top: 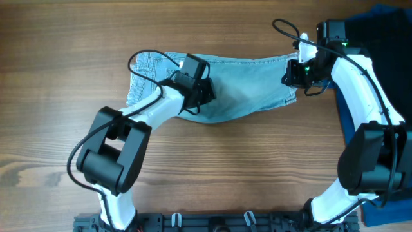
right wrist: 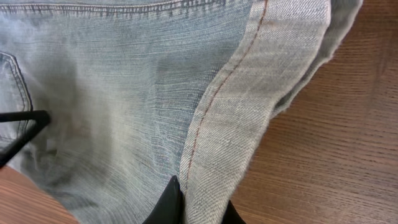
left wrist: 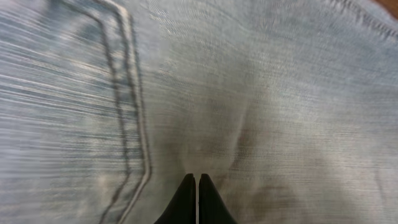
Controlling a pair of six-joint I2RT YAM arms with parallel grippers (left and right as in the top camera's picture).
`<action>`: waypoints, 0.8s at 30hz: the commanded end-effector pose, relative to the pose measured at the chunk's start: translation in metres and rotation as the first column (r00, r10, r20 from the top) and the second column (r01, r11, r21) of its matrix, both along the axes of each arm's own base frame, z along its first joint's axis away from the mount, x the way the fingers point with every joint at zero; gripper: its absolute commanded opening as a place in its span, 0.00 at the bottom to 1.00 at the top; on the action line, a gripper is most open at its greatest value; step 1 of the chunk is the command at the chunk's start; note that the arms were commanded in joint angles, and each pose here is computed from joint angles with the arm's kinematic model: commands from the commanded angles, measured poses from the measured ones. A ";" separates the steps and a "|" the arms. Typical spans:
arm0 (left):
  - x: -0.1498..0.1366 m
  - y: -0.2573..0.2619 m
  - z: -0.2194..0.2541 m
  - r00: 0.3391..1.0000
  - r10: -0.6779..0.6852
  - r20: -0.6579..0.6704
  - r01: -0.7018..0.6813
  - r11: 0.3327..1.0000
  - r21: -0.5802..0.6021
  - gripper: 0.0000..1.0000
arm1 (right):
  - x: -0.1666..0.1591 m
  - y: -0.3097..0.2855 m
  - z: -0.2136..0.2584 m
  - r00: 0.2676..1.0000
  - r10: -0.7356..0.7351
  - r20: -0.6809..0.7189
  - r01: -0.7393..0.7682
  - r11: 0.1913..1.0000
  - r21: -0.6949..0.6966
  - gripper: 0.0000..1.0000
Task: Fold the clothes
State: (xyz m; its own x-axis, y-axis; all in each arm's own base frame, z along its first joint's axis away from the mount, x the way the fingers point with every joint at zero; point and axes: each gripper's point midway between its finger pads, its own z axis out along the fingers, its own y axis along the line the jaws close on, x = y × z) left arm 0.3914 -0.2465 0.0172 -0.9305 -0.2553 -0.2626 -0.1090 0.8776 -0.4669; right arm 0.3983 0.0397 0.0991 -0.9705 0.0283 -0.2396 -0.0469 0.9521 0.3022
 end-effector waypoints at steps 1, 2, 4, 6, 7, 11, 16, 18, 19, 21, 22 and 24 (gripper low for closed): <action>-0.006 -0.012 -0.009 0.999 -0.039 -0.004 0.039 0.999 0.014 0.04 | 0.007 0.005 0.004 0.999 0.027 0.023 -0.028 0.999 0.018 0.04; -0.008 -0.014 -0.009 0.999 -0.045 -0.009 0.046 0.999 0.017 0.04 | 0.007 0.005 0.004 0.999 0.028 0.023 -0.028 0.999 0.017 0.04; -0.013 -0.019 -0.010 0.998 -0.059 -0.013 0.059 0.998 0.019 0.04 | 0.008 0.005 0.004 0.999 0.028 0.024 -0.028 0.999 0.017 0.04; -0.015 -0.024 -0.010 0.997 -0.071 -0.010 0.071 0.997 0.018 0.04 | 0.008 0.005 0.004 0.999 0.028 0.027 -0.028 0.999 0.018 0.04; -0.015 -0.027 -0.009 0.997 -0.077 -0.002 0.077 0.997 0.014 0.04 | 0.008 0.005 0.005 0.999 0.027 0.028 -0.028 0.999 0.018 0.04; -0.001 -0.025 0.004 0.997 -0.059 0.040 0.060 0.998 -0.006 0.04 | 0.014 0.005 0.009 0.998 0.028 0.048 -0.029 0.999 0.016 0.04; 0.032 -0.007 0.033 0.996 0.007 0.092 -0.004 0.999 -0.032 0.04 | 0.023 0.005 0.026 0.994 0.053 0.093 -0.053 0.999 0.006 0.04; 0.046 0.007 0.041 0.994 0.045 0.103 -0.042 0.998 -0.038 0.04 | 0.027 0.007 0.032 0.992 0.063 0.111 -0.064 0.998 0.003 0.04; 0.049 0.013 0.043 0.993 0.059 0.102 -0.055 0.998 -0.038 0.04 | 0.028 0.009 0.035 0.990 0.073 0.119 -0.073 0.997 0.000 0.04; 0.059 0.032 0.045 0.990 0.100 0.096 -0.097 0.995 -0.034 0.04 | 0.030 0.016 0.039 0.985 0.104 0.137 -0.104 0.995 -0.007 0.04; 0.063 0.042 0.046 0.989 0.118 0.092 -0.116 0.993 -0.030 0.04 | 0.031 0.020 0.041 0.983 0.115 0.145 -0.115 0.993 -0.008 0.04; 0.068 0.063 0.046 0.986 0.143 0.088 -0.142 0.990 -0.013 0.04 | 0.033 0.031 0.046 0.975 0.153 0.161 -0.153 0.988 -0.015 0.04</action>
